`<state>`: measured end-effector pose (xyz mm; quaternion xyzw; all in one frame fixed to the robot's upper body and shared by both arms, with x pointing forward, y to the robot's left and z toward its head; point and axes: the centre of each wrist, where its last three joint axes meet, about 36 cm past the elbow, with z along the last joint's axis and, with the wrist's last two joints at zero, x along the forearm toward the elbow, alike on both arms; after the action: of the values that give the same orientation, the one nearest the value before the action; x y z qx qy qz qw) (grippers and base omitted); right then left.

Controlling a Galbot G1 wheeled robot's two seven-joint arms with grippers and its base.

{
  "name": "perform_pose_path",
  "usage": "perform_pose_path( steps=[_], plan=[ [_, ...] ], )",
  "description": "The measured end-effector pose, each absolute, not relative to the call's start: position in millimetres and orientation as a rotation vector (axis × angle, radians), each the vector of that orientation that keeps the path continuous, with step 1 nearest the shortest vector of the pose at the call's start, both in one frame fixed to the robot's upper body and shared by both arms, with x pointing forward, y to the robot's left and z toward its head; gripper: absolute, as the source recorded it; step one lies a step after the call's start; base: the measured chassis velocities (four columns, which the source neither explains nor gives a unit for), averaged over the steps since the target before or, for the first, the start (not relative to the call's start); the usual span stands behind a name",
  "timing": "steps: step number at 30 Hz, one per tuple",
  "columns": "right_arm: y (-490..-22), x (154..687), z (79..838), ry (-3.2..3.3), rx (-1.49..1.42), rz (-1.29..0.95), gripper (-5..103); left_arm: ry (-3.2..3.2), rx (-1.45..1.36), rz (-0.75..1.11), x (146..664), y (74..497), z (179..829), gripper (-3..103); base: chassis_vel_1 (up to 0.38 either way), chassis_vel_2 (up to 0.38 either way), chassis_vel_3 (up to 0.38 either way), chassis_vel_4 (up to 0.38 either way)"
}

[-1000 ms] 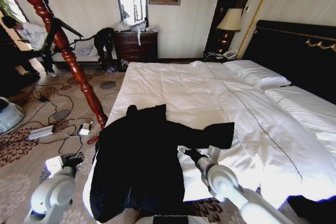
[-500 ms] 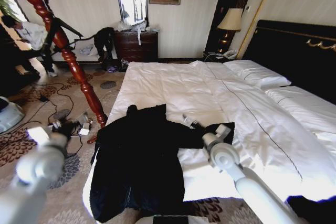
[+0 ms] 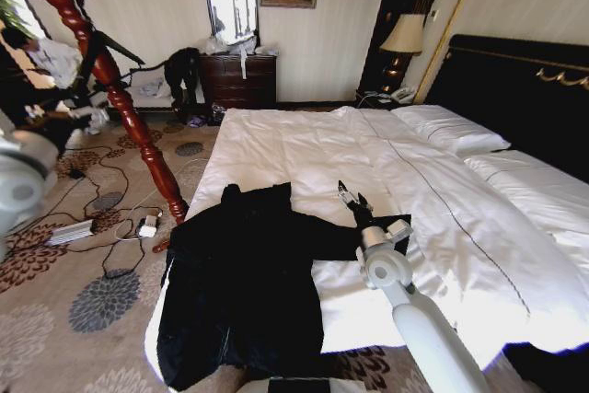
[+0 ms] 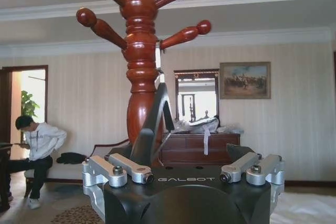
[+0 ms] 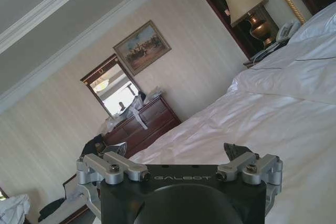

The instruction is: Pick up the clothes from the bed and hang them on the clothes hanger.

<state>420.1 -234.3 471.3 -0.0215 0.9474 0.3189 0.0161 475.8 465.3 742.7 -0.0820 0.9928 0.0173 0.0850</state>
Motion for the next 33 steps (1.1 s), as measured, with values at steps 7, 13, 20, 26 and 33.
perform_pose_path(
  steps=[7,13,20,26,33],
  plan=[
    [-237.2,417.9,467.8,2.957,-0.038,1.003,100,2.91,-0.254,-0.066,532.2,470.8,800.2,100,0.0,0.0,0.0,0.0],
    [-244.8,412.3,463.3,2.98,0.007,0.996,100,3.017,-0.373,-0.025,547.1,469.0,856.7,100,0.0,0.0,0.0,0.0],
    [-248.1,406.7,461.5,2.986,0.002,0.977,100,3.156,-0.485,-0.126,577.4,507.5,875.5,100,0.0,0.0,0.0,0.0],
    [-242.7,403.4,459.9,2.981,-0.002,1.004,100,3.209,-0.457,-0.249,600.1,512.5,885.8,100,0.0,0.0,0.0,0.0],
    [-242.9,397.7,457.5,2.99,0.004,1.006,100,3.238,-0.424,-0.338,618.9,501.0,884.7,100,0.0,0.0,0.0,0.0]
  ],
)
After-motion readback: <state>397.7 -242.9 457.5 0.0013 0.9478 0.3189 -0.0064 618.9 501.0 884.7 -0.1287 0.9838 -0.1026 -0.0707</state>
